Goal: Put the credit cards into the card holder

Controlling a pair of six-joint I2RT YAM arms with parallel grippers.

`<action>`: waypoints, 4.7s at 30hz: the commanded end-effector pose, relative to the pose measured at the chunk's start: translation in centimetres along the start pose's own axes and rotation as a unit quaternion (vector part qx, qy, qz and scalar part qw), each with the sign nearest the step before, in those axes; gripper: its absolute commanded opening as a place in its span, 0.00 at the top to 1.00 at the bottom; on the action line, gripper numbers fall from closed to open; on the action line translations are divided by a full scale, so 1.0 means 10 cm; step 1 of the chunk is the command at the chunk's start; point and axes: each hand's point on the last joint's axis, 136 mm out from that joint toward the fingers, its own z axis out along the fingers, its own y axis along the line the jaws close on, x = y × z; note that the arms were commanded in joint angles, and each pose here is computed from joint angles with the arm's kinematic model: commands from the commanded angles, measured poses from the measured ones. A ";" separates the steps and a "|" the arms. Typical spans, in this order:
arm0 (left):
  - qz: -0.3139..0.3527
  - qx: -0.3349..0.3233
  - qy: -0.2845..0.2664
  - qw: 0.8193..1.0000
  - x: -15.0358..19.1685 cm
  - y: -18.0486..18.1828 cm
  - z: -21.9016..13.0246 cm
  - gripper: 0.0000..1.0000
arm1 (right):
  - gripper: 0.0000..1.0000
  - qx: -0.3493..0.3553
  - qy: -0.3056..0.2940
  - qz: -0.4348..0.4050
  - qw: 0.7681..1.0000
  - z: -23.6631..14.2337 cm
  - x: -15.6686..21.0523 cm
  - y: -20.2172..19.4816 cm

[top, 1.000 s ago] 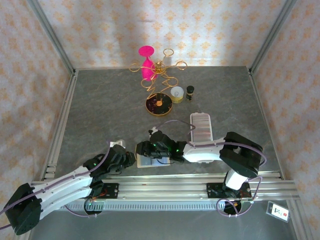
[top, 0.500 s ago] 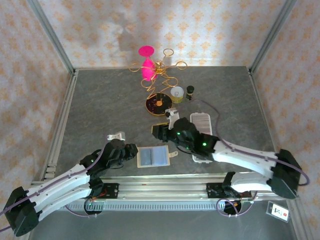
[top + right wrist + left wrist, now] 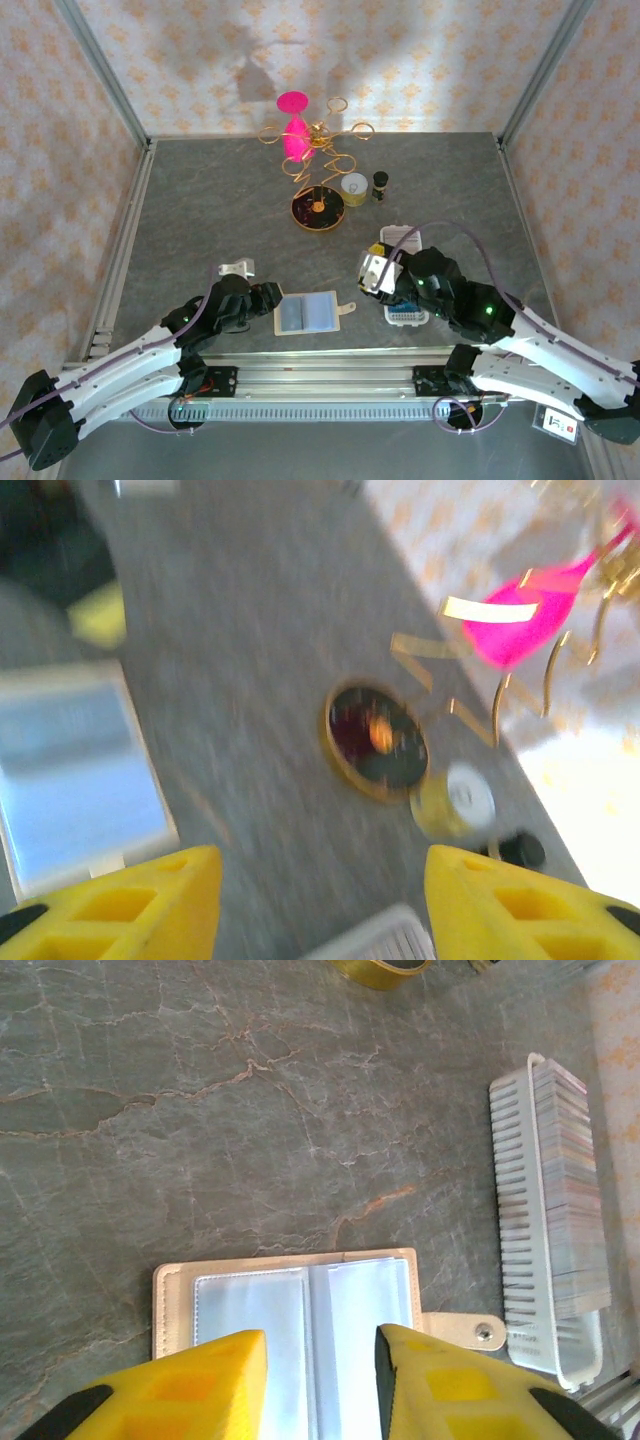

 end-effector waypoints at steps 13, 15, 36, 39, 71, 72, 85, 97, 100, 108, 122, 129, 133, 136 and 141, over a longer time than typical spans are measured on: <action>0.019 0.033 0.004 0.999 -0.01 -0.17 0.04 0.59 | 0.21 -0.116 0.226 -0.132 0.958 0.24 1.68 0.39; 0.021 0.041 0.008 0.999 0.00 -0.21 0.04 0.58 | 0.21 -0.128 0.227 -0.134 0.956 0.29 1.69 0.41; 0.012 0.029 0.017 0.999 0.09 -0.06 0.02 0.57 | 0.27 -0.150 0.239 -0.173 0.944 0.54 2.01 0.62; 0.013 0.027 0.019 0.999 0.11 -0.04 0.03 0.58 | 0.34 -0.145 0.246 -0.181 0.941 0.51 2.03 0.61; 0.002 0.031 0.031 0.999 0.19 0.01 0.03 0.62 | 0.75 -0.140 0.252 -0.180 0.941 0.34 1.92 0.49; 0.001 0.031 0.031 0.999 0.19 0.02 0.03 0.62 | 0.75 -0.141 0.252 -0.181 0.940 0.34 1.92 0.50; -0.002 0.036 0.035 0.999 0.22 0.01 0.04 0.64 | 0.73 -0.130 0.246 -0.181 0.943 0.33 1.88 0.45; -0.003 0.036 0.038 0.999 0.22 0.00 0.06 0.66 | 0.68 -0.124 0.244 -0.181 0.945 0.34 1.89 0.45; -0.003 0.036 0.039 0.999 0.23 0.00 0.07 0.67 | 0.64 -0.122 0.244 -0.180 0.945 0.35 1.89 0.45; -0.002 0.033 0.041 0.999 0.24 0.02 0.08 0.69 | 0.78 -0.116 0.243 -0.174 0.947 0.35 1.86 0.41; -0.001 0.032 0.047 0.998 0.27 0.04 0.08 0.71 | 0.87 -0.117 0.242 -0.169 0.948 0.27 1.78 0.36; -0.005 0.031 0.048 0.998 0.29 0.07 0.08 0.71 | 0.93 -0.132 0.235 -0.157 0.950 0.17 1.72 0.39; -0.006 0.033 0.049 0.998 0.30 0.07 0.08 0.71 | 0.98 -0.142 0.227 -0.140 0.953 0.12 1.67 0.44; -0.004 0.032 0.049 0.998 0.30 0.07 0.07 0.71 | 1.00 -0.153 0.218 -0.116 0.957 0.08 1.61 0.48; 0.000 0.027 0.050 0.998 0.29 0.08 0.06 0.71 | 1.00 -0.173 0.202 -0.085 0.960 0.01 1.50 0.54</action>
